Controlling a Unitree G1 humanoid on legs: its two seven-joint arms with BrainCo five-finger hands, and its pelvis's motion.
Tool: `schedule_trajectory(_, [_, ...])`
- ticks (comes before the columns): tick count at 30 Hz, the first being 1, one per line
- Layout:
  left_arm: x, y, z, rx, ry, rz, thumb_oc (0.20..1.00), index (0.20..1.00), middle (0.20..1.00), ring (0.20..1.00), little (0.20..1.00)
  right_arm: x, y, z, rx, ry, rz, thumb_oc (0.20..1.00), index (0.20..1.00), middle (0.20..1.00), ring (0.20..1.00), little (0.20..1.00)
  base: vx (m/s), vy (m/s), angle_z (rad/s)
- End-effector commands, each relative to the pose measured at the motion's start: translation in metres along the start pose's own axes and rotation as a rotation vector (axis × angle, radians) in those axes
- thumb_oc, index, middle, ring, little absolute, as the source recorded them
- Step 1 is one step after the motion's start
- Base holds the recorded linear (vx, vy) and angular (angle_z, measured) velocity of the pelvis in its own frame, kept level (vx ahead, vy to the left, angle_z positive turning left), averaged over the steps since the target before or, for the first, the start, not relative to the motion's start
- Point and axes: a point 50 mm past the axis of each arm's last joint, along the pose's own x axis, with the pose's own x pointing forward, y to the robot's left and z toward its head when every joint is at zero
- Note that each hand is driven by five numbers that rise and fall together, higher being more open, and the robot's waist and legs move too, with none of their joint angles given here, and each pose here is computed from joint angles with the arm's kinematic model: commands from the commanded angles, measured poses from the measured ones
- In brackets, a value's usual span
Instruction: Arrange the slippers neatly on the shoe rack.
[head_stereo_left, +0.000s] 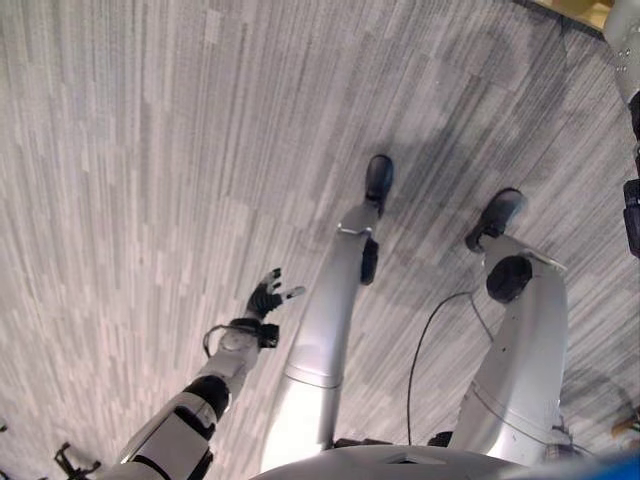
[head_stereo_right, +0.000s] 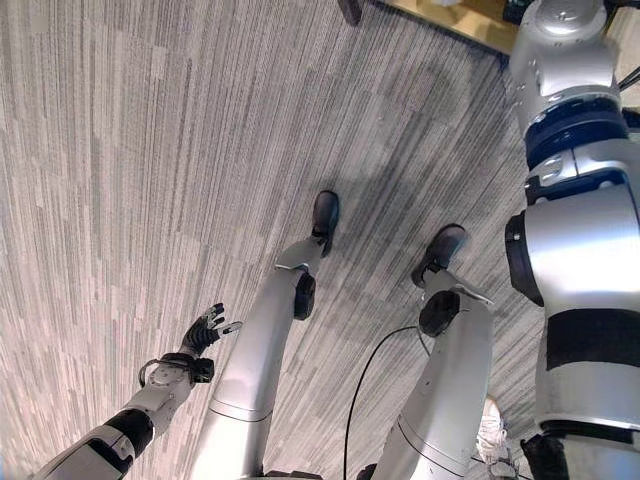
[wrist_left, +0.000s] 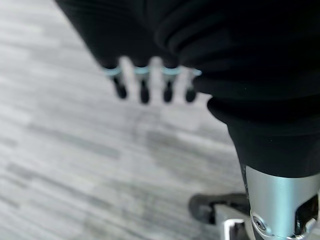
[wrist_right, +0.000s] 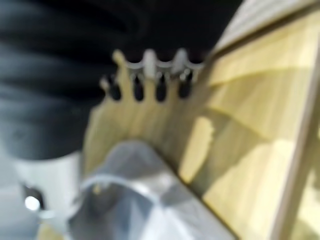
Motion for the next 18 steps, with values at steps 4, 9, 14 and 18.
schedule_trajectory(4, [-0.009, 0.017, -0.019, 0.064, 0.068, 0.061, 1.000, 1.000, 1.000, 1.000, 1.000, 0.003, 0.012, 0.048, 0.154, -0.142, 0.106, 1.000, 1.000, 1.000, 1.000, 1.000, 0.00, 0.000, 0.00])
schedule_trajectory(9, [-0.009, 0.017, -0.011, 0.103, 0.015, 0.039, 1.000, 1.000, 1.000, 1.000, 1.000, 0.003, 0.011, 0.049, 0.222, -0.148, 0.138, 1.000, 1.000, 1.000, 1.000, 1.000, 0.00, 0.005, 0.01])
schedule_trajectory(14, [-0.013, 0.014, -0.009, 0.141, -0.010, -0.007, 1.000, 1.000, 1.000, 1.000, 1.000, 0.005, 0.004, 0.044, 0.227, -0.138, 0.151, 1.000, 1.000, 1.000, 1.000, 1.000, 0.00, 0.004, 0.04])
schedule_trajectory(18, [-0.015, 0.010, -0.012, 0.187, -0.009, -0.042, 1.000, 1.000, 1.000, 1.000, 1.000, 0.008, -0.001, 0.041, 0.174, -0.134, 0.161, 1.000, 1.000, 1.000, 1.000, 1.000, 0.00, 0.000, 0.00])
